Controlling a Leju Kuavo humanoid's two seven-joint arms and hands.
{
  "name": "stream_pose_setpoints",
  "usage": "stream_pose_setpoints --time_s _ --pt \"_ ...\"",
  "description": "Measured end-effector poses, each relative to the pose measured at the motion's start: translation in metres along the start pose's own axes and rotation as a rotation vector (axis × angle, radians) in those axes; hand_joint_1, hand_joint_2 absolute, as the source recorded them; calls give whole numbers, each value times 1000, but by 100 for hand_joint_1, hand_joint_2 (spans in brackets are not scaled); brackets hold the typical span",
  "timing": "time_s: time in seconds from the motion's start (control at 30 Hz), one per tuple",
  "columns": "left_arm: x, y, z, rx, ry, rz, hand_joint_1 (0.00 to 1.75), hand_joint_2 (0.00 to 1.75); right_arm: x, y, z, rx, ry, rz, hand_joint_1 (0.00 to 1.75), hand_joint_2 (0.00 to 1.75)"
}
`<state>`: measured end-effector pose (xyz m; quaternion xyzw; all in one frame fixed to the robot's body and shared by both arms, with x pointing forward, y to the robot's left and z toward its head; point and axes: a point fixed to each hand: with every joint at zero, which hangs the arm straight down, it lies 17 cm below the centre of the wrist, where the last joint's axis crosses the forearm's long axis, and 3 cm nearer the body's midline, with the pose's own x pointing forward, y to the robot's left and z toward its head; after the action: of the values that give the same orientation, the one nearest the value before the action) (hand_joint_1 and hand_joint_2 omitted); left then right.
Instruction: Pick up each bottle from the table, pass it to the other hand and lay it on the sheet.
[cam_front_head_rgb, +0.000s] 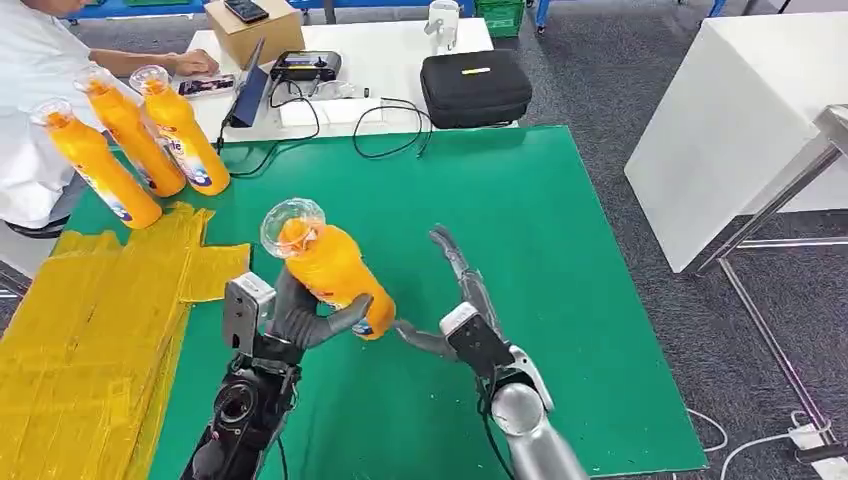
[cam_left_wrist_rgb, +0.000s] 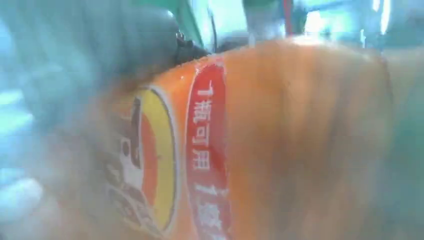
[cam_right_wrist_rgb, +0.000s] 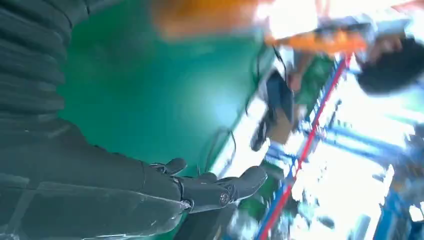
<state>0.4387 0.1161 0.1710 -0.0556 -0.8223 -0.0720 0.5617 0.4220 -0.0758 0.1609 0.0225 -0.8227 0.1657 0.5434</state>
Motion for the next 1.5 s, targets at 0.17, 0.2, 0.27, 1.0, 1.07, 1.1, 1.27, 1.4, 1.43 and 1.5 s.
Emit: stream_pose_setpoints --time_s 0.17,0.2,0.27,1.0,1.07,1.1,1.27,1.4,1.43,1.5 --pt "1 19 -2 47 -12 -71 175 175 12 -26 1 -62 -30 13 0 175" --pt "1 19 -2 48 -13 -74 175 175 13 -28 1 -68 -35 15 0 175" --pt "1 22 -2 53 -14 -78 175 175 15 -31 2 -75 -39 16 0 175" --pt "-78 300 -8 51 227 -1907 175 175 30 -103 10 -264 -115 23 0 175" --pt "-97 327 3 -33 328 -1937 175 175 33 -106 13 -271 -125 25 0 175" --pt "-104 340 10 -66 373 -1947 175 175 34 -107 14 -272 -132 27 0 175" --pt "-126 381 37 -157 532 -1941 175 175 40 -114 17 -285 -149 39 0 175" --pt "-150 392 62 -231 654 -1799 175 175 41 -119 18 -295 -154 47 0 175" --pt "-153 395 68 -230 678 -1771 175 175 41 -120 18 -296 -154 48 0 175" --pt "-158 399 75 -236 716 -1732 175 175 42 -121 19 -297 -158 50 0 175"
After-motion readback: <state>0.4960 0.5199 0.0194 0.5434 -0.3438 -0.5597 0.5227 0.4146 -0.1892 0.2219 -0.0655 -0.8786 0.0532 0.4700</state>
